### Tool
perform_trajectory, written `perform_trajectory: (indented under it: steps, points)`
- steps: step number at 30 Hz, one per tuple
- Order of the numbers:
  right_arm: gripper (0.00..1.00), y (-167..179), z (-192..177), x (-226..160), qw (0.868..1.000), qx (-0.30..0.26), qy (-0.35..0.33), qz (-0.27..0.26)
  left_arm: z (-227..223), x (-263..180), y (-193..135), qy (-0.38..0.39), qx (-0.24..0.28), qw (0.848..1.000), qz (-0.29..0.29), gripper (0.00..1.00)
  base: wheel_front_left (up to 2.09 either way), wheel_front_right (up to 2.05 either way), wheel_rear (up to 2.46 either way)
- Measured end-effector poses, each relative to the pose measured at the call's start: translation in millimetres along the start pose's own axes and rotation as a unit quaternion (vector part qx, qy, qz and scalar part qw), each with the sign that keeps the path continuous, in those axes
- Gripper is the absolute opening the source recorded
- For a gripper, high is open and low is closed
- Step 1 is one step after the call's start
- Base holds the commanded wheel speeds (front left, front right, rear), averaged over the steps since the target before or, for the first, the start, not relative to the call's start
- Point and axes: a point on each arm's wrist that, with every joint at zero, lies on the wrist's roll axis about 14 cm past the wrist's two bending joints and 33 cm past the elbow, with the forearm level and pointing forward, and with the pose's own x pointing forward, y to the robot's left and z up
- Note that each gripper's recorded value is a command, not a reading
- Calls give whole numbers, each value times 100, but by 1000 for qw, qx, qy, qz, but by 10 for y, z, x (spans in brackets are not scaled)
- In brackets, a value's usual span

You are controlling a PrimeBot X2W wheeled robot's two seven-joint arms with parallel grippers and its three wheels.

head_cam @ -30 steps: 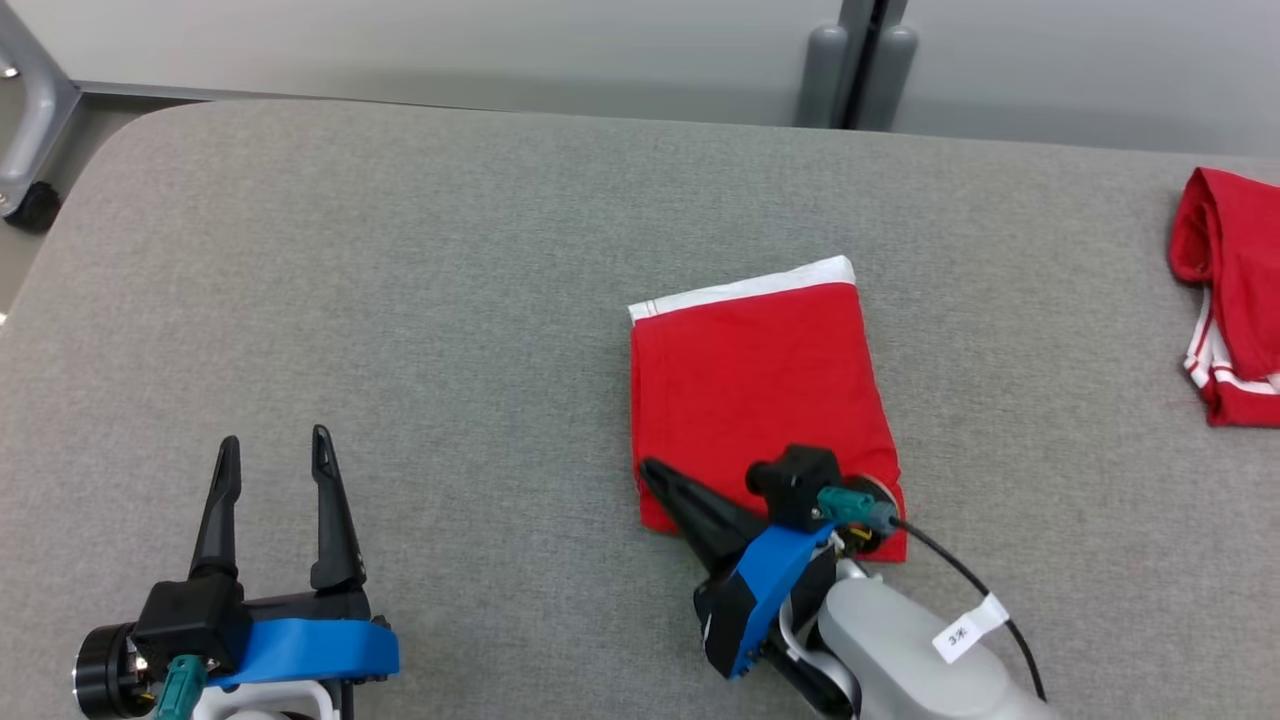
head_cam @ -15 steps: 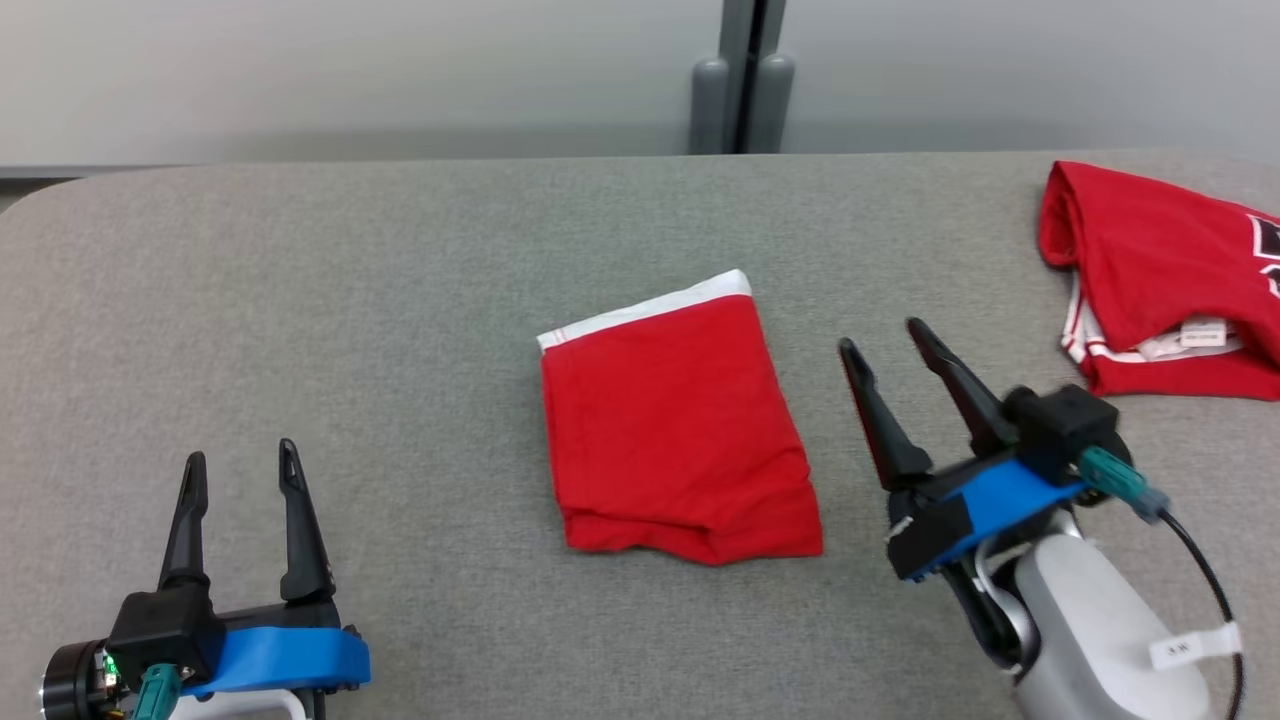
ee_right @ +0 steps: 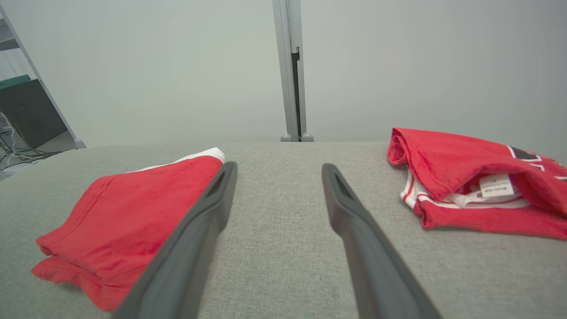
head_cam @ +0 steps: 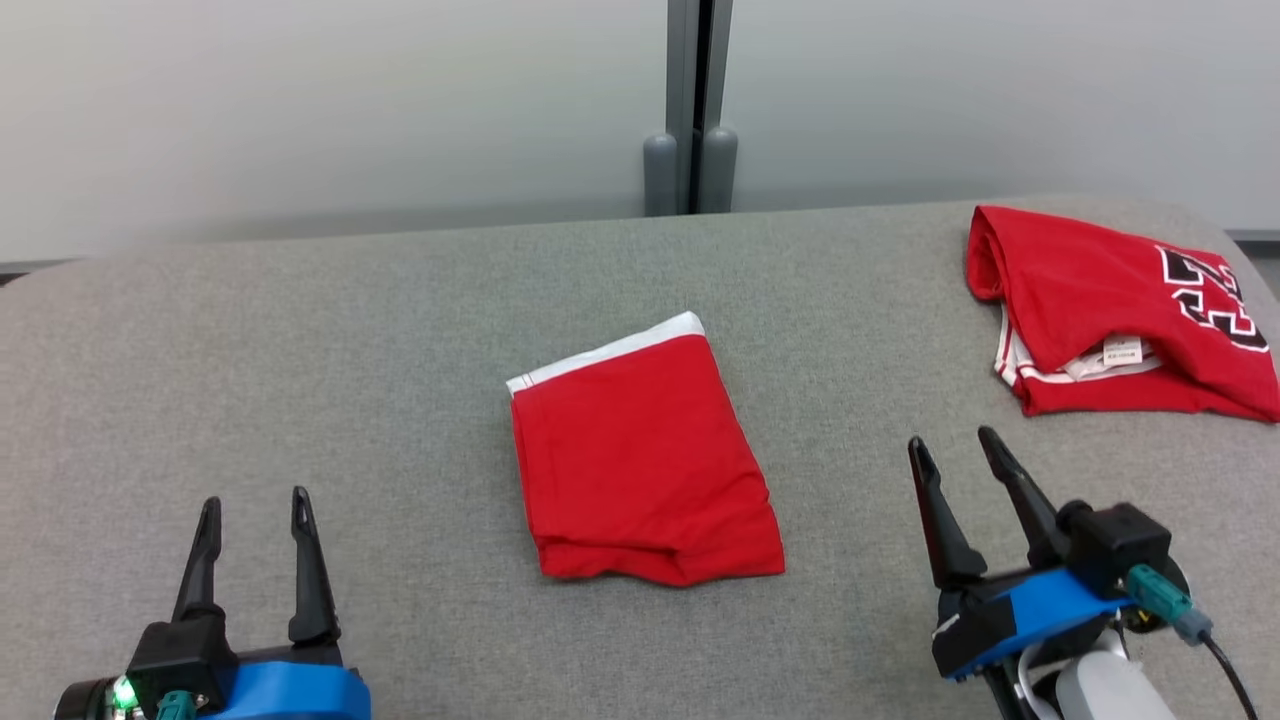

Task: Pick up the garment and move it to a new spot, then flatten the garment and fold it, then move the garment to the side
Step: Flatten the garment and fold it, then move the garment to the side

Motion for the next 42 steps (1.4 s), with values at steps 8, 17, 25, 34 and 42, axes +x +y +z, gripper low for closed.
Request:
perform_trajectory:
  steps: [8, 17, 25, 34, 42]
  points:
    - [100, 12, -60, -225, 1000, 1, 7, -15, -56, -209, 86, 11, 3, 1000, 6, 100, 0, 0, 0]
    - [100, 20, -112, -326, 1000, -3, 16, -18, -149, -345, 89, 27, 6, 1000, -1, 100, 0, 0, 0]
    - [100, 4, -120, -337, 1000, -6, 21, -22, -131, -344, 123, 25, 14, 1000, 2, 100, 0, 0, 0]
    - [100, 3, -132, -341, 999, -7, 25, -23, -133, -337, 134, 25, 15, 1000, 4, 100, 0, 0, 0]
    - [100, 13, -143, -347, 999, -6, 27, -22, -118, -338, 141, 23, 13, 1000, 8, 100, 0, 0, 0]
